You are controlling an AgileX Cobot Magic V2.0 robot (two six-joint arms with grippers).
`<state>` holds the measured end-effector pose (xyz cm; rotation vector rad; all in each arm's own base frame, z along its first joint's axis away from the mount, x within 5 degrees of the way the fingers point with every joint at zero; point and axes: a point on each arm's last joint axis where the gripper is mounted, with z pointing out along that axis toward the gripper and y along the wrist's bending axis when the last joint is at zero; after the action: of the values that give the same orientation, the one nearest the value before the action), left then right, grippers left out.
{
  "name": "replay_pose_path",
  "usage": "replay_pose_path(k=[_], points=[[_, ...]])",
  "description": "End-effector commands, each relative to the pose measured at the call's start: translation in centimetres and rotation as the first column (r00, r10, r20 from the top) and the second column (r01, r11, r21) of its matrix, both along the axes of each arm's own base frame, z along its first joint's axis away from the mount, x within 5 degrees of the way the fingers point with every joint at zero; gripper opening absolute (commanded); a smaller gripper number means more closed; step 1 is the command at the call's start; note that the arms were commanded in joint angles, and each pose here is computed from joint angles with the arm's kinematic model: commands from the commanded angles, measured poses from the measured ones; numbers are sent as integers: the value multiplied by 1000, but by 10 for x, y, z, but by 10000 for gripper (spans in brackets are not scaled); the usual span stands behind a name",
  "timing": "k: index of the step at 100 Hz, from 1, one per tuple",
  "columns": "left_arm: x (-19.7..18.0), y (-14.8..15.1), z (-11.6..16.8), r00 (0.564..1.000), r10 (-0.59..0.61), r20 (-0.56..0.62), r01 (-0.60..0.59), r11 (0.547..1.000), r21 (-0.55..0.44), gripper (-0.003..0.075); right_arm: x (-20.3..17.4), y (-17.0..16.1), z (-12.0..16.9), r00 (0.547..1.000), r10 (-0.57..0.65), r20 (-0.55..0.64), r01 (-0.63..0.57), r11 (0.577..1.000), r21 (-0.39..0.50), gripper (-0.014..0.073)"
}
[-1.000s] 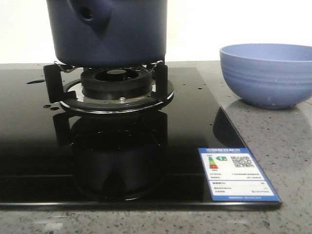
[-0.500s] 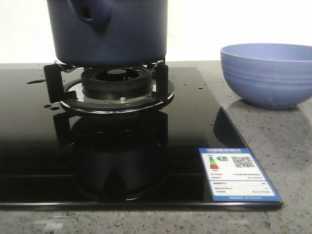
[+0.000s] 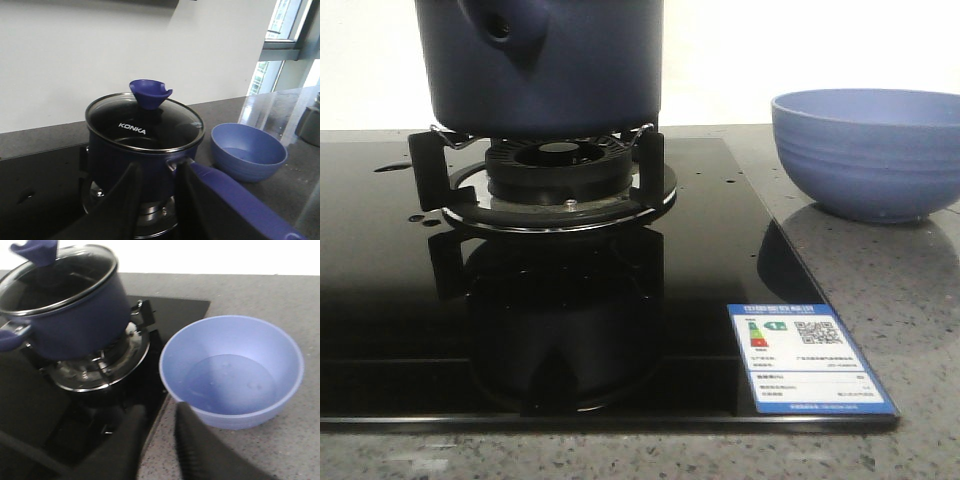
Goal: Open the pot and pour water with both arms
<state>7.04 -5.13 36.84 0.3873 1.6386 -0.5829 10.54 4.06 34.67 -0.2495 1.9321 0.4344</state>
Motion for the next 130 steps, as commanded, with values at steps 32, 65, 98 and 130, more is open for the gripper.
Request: replay_pose_path(k=[32,65,98,130], points=[[35,-21,12,999,-27,27,29,996,-82,445,9,1,16,997,-28,76,22,997,70,491],[92,-54,-3,998,63,12,-62,997,-52,447,10,0,17,996,-37,85,31,997,73,491],[155,-95,5,998,67,-17,-66,998,18,507,10,0,17,996,-37,86,31,997,68,491],[189,-117,3,997,72,-13,-71,996,54,507,10,0,17,996,-37,86,31,997,68,491]])
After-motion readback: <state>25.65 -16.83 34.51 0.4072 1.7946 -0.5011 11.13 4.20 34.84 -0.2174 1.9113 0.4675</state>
